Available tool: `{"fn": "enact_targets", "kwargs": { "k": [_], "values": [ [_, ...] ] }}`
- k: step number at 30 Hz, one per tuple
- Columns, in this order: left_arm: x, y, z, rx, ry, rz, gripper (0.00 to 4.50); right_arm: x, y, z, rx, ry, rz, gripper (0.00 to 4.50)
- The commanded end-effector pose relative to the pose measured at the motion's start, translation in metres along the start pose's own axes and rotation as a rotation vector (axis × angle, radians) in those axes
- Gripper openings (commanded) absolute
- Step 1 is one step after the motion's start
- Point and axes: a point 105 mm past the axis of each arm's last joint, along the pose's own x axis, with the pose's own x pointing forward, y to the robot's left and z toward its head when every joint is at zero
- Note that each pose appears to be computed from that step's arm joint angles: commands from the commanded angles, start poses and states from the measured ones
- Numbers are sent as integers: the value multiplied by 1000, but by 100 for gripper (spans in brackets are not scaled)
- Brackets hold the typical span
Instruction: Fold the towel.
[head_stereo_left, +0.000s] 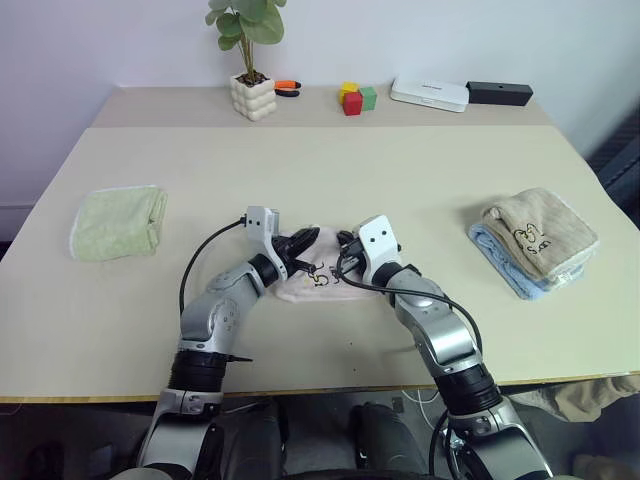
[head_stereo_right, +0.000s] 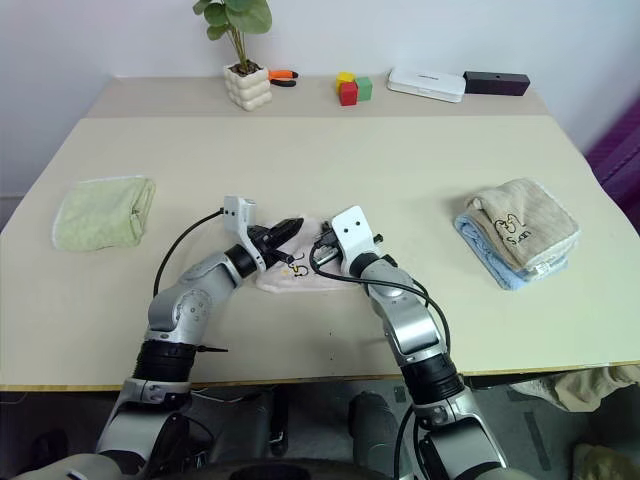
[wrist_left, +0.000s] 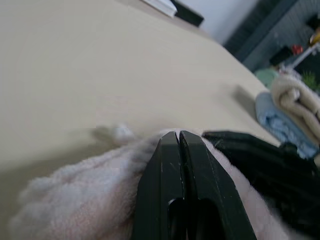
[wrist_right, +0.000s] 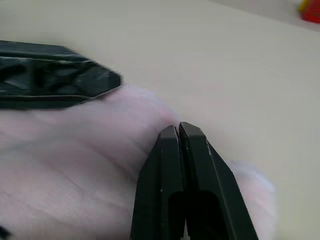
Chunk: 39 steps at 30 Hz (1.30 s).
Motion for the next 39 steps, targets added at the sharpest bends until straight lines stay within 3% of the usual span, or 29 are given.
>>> {"fn": "enact_targets", "kwargs": {
  "k": [1,13,20,23,26,30,32,33,39],
  "values": [
    [-2,5,-1,50,12,18,0,-9,-10,-10,-14,19,-53,2],
    [-21,26,1,64,14,75,0,-16,-28,-22,-58,61,-143,2],
    [-18,23,20,-12,-80,47,0,-10,-43,2,-43,-21,-190,2],
    [-17,12,28,-24,-122,-8,83,-9,-45,12,78,-81,-173,0],
    [-18,1,35,-33,-156,-71,232,-10,-44,22,202,-134,-143,124],
    [-27,-4,47,-22,-190,-138,446,-13,-52,36,400,-181,-112,332],
    [-32,-4,51,12,-196,-156,450,-15,-57,38,459,-164,-87,427],
    [-34,-4,51,31,-184,-168,450,-16,-57,41,486,-167,-58,446],
    [-50,3,59,99,-175,-198,450,-28,-69,49,560,-114,22,446]
  ]
}}
